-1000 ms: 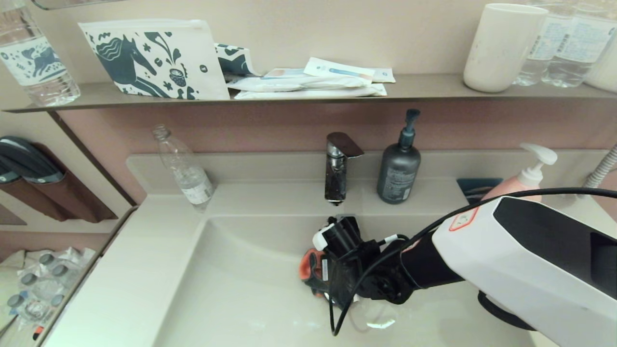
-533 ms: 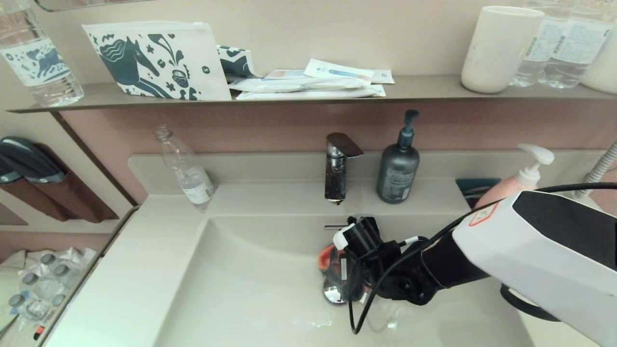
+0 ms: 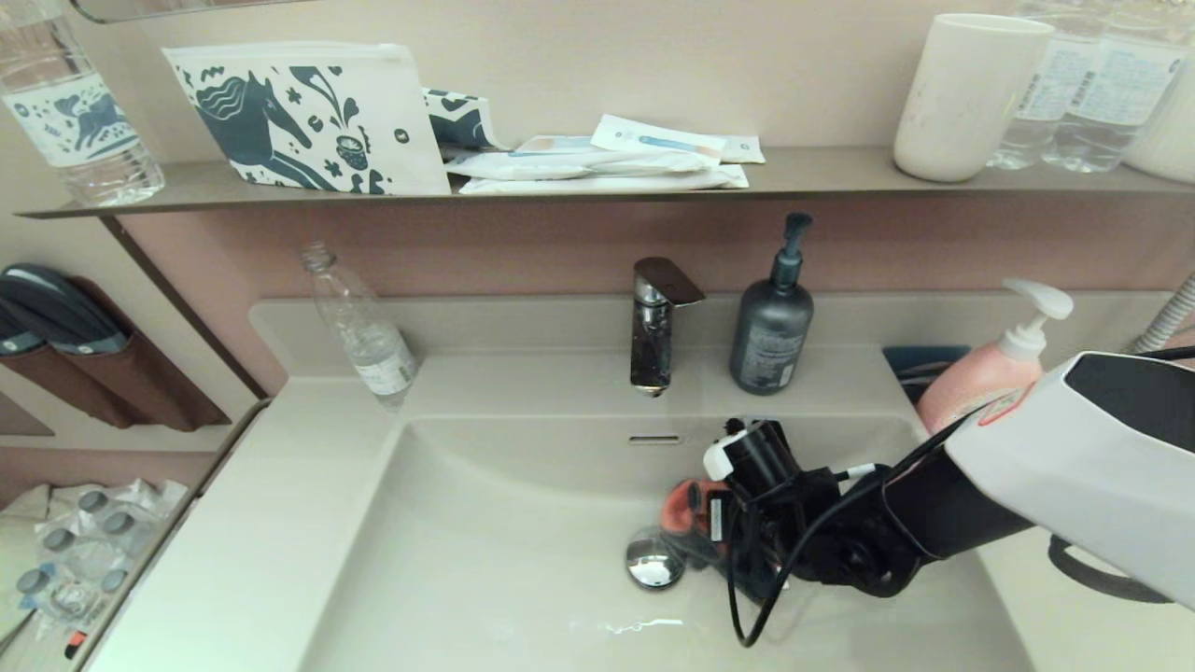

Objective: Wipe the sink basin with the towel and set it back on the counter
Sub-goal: Wipe the sink

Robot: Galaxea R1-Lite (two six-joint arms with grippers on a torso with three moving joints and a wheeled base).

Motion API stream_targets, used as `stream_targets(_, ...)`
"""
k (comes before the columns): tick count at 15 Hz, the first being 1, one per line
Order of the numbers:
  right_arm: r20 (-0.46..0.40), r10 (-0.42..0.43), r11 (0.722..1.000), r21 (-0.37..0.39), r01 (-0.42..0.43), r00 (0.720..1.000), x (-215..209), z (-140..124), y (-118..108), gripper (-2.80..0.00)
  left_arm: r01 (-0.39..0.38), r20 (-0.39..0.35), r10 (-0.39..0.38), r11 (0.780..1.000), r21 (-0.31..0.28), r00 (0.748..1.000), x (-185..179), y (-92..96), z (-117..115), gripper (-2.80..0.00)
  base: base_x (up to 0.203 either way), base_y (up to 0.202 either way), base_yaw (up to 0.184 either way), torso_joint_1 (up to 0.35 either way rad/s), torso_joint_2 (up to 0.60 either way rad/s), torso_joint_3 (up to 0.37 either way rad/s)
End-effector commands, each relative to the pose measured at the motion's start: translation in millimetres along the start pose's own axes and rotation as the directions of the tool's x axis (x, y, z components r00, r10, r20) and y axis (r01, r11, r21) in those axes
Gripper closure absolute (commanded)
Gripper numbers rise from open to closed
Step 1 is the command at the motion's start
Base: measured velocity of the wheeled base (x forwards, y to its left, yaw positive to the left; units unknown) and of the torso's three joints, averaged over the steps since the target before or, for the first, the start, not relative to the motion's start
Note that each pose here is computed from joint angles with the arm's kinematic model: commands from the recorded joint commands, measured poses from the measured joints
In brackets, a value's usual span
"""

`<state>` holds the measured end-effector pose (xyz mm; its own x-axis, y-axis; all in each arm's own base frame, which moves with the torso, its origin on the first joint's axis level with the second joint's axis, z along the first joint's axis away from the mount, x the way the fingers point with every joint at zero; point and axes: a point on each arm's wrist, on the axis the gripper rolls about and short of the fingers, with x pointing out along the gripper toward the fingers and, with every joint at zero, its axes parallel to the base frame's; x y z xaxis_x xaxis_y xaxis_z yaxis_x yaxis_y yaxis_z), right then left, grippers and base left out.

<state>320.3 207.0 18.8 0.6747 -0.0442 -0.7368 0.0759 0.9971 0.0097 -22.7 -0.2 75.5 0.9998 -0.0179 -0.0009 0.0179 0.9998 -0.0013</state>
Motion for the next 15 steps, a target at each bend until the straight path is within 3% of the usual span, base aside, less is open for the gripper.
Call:
stream_targets(1,-0.013,-0.035,0.999,0.017,0.035,0.999,-4.9,1.3,-18.4,0.0,0.0,-0.001,0.0,1.0,0.0,1.0,0.0,0.0,0.0,0.0,0.0,0.0,0.0,0.0,0.0,0.0)
stream_targets(7,-0.036,-0.088,0.996,-0.002,0.088,0.995,-13.1,-8.9,-55.4,0.0,0.0,0.0,0.0,1.0,0.0,1.0,0.0,0.0,0.0,0.0,0.0,0.0,0.0,0.0,0.0,0.0)
stream_targets(15,-0.171,-0.171,0.982,-0.107,0.154,0.97,-19.6,-45.6,-82.4,0.0,0.0,0.0,0.0,1.0,0.0,1.0,0.0,0.0,0.1,0.0,0.0,0.0,0.0,0.0,0.0,0.0)
